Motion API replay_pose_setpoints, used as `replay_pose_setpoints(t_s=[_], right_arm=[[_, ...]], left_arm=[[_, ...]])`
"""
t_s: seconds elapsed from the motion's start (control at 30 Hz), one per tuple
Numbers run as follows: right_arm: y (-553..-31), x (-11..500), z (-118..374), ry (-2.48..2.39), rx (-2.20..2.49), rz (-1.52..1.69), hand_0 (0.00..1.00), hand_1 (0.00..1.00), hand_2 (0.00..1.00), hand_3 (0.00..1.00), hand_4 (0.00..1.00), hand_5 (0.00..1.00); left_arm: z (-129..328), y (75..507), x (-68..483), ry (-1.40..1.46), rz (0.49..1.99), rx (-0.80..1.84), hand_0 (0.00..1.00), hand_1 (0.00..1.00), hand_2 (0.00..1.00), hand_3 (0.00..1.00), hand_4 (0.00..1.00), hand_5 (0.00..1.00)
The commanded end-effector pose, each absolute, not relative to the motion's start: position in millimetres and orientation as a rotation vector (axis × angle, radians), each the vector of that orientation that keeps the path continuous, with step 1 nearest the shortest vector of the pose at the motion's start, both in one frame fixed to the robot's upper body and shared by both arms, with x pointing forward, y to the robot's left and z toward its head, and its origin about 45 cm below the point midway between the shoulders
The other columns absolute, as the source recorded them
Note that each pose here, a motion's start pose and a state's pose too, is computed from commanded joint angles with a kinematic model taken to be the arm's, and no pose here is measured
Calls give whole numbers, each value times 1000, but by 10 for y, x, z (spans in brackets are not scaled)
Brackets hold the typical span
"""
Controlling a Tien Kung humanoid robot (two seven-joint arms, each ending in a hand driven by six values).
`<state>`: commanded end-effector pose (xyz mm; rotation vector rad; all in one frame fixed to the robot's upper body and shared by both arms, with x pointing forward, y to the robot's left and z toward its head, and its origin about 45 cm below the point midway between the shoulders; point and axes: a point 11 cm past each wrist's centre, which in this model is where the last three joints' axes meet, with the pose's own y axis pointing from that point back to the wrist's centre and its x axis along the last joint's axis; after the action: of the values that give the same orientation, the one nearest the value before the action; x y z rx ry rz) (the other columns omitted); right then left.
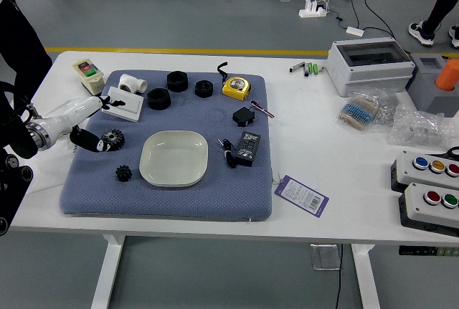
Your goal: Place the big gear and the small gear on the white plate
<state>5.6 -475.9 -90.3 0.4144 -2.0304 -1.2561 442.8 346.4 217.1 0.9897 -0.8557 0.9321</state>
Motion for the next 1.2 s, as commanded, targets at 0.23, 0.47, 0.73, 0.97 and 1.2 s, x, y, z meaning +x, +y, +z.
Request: replay_pose_setpoints(t_s=[0.23,0.47,0.73,0.97,1.2], right_arm=[[-4764,65,-900,-2033,414,-1255,667,673,745,575,797,677],[-4768,84,-897,-2038,414,-1255,667,674,745,575,797,678],[-4772,93,-894,-2039,414,-1254,667,674,744,575,797,678],[-4771,87,-895,-2037,414,-1253,667,674,745,575,797,677],[-4760,64,-901,-2031,413,-1254,668,675,745,575,797,677]], left_arm=[[2081,3454,4500,-830,915,1019,772,755,826,829,924,51],[2015,3474,4583,-799,919,1044,758,742,810,815,919,62],[1929,3531,4620,-761,925,1073,743,708,767,780,873,59],[1843,3562,4613,-728,932,1083,744,712,769,790,872,67],[1794,3585,4606,-710,947,1083,734,711,764,765,856,52]])
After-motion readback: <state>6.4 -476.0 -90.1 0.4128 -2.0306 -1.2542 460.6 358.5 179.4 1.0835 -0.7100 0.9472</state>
